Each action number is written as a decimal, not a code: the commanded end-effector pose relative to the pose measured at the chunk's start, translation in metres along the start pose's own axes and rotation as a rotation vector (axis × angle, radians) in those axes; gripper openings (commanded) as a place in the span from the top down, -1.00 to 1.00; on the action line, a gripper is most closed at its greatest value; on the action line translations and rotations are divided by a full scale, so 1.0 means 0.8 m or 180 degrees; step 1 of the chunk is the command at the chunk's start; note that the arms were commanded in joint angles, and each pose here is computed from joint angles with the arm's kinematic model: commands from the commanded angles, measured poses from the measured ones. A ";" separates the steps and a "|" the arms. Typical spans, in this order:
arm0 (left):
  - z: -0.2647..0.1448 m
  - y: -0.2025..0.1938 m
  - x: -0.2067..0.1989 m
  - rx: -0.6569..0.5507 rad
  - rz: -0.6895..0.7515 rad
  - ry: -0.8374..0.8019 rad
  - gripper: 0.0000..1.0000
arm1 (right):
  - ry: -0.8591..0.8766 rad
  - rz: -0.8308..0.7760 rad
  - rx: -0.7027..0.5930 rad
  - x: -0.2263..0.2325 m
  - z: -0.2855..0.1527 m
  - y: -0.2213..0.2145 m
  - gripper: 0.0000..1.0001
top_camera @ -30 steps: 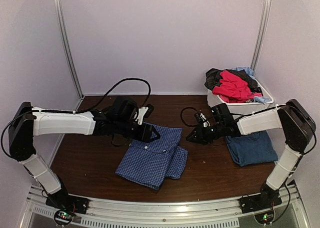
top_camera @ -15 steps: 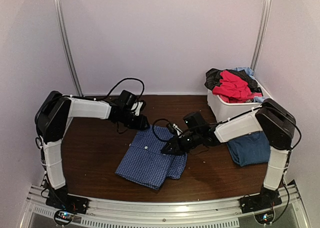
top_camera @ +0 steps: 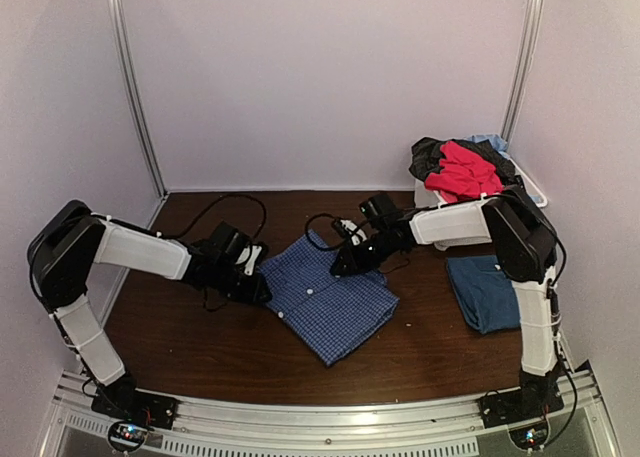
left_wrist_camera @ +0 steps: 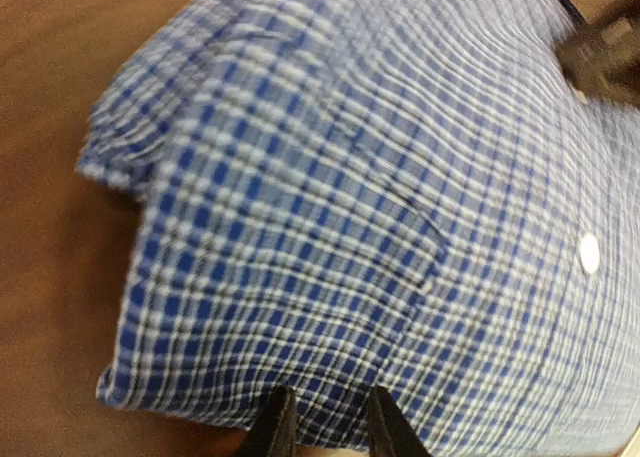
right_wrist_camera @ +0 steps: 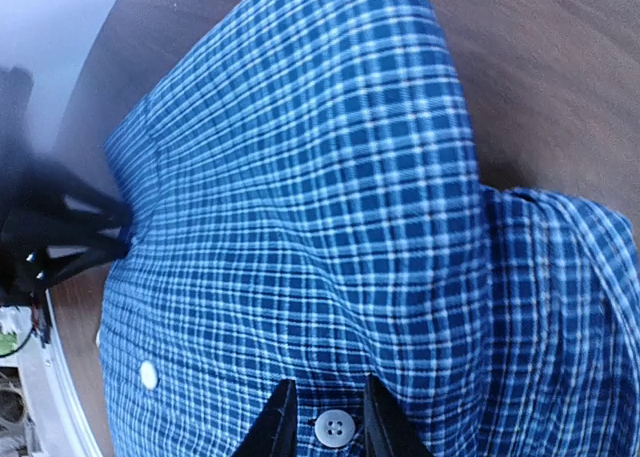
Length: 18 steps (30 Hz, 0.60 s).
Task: Fold and stack the mixed laundry pile
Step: Adjust the square-folded shirt at the center of the board.
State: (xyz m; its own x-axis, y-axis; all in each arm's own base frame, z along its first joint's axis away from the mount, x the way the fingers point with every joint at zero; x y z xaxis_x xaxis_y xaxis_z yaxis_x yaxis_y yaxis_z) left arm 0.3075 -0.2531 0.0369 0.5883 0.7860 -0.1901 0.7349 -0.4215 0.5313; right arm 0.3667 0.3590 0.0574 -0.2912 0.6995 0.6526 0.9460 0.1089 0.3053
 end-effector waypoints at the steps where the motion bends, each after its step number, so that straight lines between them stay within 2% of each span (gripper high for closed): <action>1: -0.021 -0.052 -0.063 0.0092 0.0089 -0.0395 0.45 | -0.0479 -0.0469 0.0264 -0.015 0.016 0.012 0.54; 4: -0.062 -0.022 -0.077 -0.0264 0.0166 -0.0406 0.28 | -0.0365 -0.0630 0.0032 0.029 -0.015 0.048 0.55; 6: -0.094 0.014 -0.068 -0.0597 0.0188 -0.0275 0.00 | -0.0187 -0.0632 -0.0054 0.054 -0.042 0.045 0.53; 9: -0.118 0.073 -0.060 -0.1036 0.0257 -0.0167 -0.39 | 0.0255 -0.0447 -0.0218 0.086 -0.083 0.021 0.35; 13: -0.094 0.144 -0.053 -0.1222 0.0367 -0.0190 -0.44 | 0.0705 0.0043 -0.0292 0.089 -0.104 -0.025 0.33; 15: -0.078 0.179 -0.053 -0.1371 0.0402 -0.0398 -0.43 | 0.0789 0.0200 -0.0370 0.081 -0.110 -0.037 0.33; 18: -0.037 0.217 -0.050 -0.1387 0.0487 -0.0545 -0.38 | 0.0821 0.0468 -0.0396 0.052 -0.106 -0.052 0.33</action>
State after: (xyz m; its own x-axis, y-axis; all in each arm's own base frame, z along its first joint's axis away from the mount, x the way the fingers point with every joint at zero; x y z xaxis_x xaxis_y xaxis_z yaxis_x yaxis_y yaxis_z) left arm 0.3647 -0.3173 0.1690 0.6888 0.6976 -0.1971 0.5071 -0.2694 0.8187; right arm 0.3025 0.3308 0.1448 -0.3067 0.5633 0.7672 0.9353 0.0290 0.3526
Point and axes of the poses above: each gripper's point midway between its finger pads, its own z axis out along the fingers, its own x axis along the line the jaws close on, y = z × x, the point moved 2 cm from there along -z, back along the fingers, and after that the axes turned 15 degrees about z, right-handed, at the moved point
